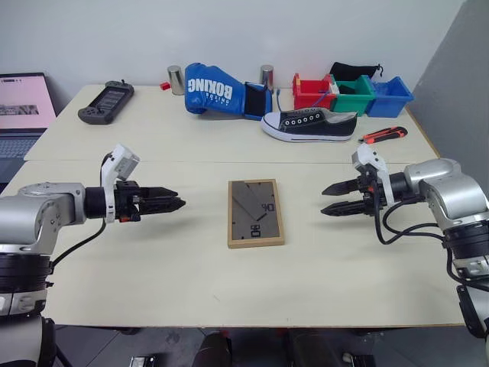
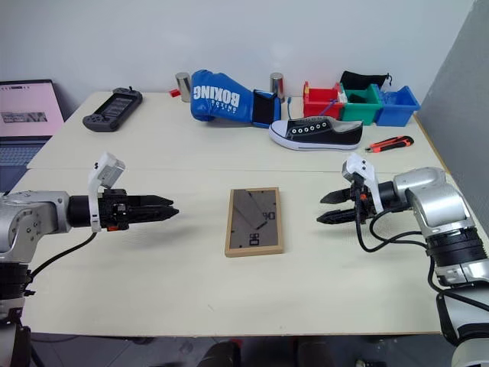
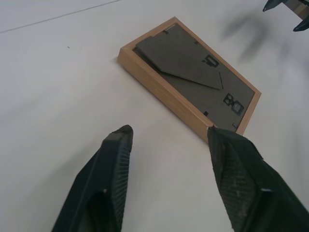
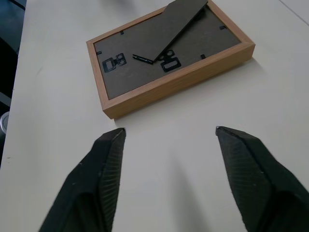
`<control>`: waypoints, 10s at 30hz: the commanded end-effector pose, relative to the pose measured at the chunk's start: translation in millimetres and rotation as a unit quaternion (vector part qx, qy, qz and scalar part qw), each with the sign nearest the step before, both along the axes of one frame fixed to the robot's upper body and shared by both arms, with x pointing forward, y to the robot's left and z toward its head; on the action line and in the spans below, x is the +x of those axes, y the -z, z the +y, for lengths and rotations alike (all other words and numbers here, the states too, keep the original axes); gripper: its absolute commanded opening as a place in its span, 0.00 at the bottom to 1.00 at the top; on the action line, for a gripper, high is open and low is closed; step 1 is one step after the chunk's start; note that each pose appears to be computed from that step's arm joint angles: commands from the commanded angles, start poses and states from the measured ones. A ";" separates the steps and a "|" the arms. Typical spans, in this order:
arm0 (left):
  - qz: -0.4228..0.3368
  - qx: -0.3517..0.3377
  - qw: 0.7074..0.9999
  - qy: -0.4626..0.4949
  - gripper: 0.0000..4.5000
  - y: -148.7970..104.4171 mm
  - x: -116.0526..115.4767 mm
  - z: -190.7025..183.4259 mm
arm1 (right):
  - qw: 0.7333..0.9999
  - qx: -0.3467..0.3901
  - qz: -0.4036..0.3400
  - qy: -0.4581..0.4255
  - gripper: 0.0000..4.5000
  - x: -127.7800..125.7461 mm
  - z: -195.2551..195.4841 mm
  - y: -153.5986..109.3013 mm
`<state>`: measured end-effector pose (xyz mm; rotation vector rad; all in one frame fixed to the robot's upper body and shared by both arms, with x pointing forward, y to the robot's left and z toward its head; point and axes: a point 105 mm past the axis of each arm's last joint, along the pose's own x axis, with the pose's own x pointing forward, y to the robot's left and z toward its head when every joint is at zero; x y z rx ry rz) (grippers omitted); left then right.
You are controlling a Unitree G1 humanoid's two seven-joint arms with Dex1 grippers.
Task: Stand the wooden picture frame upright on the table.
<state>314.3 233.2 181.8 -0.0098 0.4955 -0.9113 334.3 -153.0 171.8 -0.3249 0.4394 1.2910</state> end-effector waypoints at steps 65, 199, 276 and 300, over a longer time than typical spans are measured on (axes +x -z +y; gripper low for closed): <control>0.019 0.039 0.998 0.041 0.00 61.8 54.5 -57.8 | 0.998 -0.042 -0.054 -0.014 0.01 24.9 78.7 44.5; 0.151 -0.239 0.958 0.055 0.30 20.8 -24.6 -113.2 | 0.990 0.138 0.019 -0.016 0.31 6.5 61.1 -88.0; 0.238 -0.387 0.887 0.076 0.30 -13.2 -50.9 -124.4 | 0.610 -0.064 -0.760 -0.217 0.99 4.0 52.1 -70.5; 0.256 -0.371 0.890 0.067 0.30 4.4 -63.2 -136.7 | 0.508 0.002 -0.805 -0.308 0.79 -12.5 97.9 -46.6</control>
